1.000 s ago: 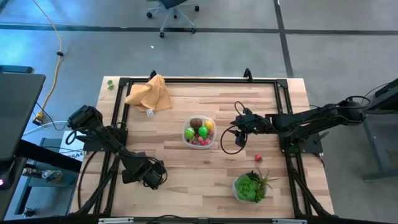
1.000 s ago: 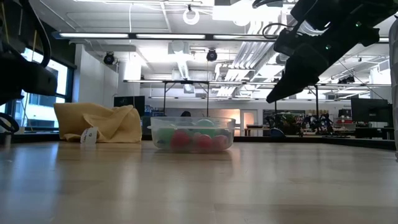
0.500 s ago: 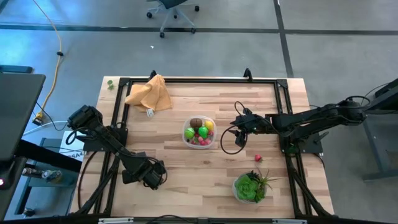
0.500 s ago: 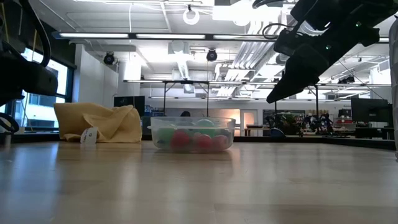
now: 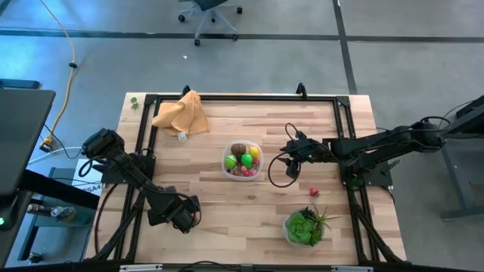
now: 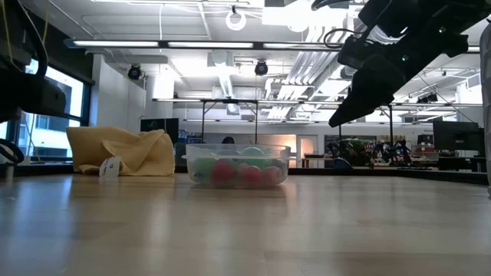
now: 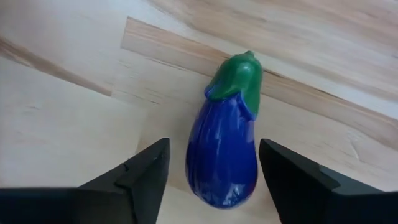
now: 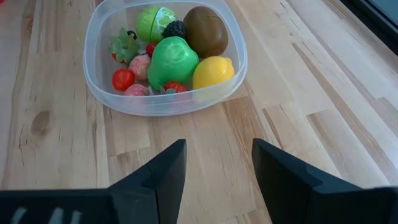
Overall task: Pick and placing Produce into tupperware
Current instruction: Put the eggplant into the transparent bin
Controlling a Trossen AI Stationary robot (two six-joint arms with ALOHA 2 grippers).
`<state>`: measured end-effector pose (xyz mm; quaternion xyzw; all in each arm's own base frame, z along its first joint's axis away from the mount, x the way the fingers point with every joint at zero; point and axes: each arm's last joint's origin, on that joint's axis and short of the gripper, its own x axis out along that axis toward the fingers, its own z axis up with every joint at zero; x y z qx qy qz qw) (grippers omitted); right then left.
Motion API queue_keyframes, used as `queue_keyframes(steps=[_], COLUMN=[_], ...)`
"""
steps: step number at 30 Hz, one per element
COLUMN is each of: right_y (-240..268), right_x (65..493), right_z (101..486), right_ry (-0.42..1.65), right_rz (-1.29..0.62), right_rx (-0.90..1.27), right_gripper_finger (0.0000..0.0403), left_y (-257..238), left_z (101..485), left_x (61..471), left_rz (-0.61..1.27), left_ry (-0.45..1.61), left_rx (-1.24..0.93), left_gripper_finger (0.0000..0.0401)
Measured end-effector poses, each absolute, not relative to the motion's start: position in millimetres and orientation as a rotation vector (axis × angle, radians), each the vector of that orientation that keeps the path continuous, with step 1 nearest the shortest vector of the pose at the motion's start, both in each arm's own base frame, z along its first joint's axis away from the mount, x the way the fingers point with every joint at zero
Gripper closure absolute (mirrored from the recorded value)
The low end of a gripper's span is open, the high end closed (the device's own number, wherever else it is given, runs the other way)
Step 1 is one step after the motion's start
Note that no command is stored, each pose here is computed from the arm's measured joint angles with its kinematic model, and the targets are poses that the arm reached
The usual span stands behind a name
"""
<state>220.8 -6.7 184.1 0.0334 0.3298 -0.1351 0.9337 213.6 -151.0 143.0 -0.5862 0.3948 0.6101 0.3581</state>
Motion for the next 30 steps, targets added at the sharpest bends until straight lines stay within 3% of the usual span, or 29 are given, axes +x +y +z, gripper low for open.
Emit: queue_keyframes(steps=[15, 30], right_y=[-6.7, -6.7], right_x=[220.8, 220.8], right_z=[184.1, 184.1], right_ry=[0.674, 0.675], right_rz=[-0.277, -0.277], right_rx=[0.069, 0.068], right_gripper_finger=[0.0227, 0.0227], left_y=[-151.5, -151.3], left_z=[142.7, 142.8], left_x=[213.5, 213.3], left_rz=[1.604, 1.603], left_ry=[1.01, 1.01], left_rx=[-1.54, -1.535], left_gripper_finger=[0.0234, 0.0239])
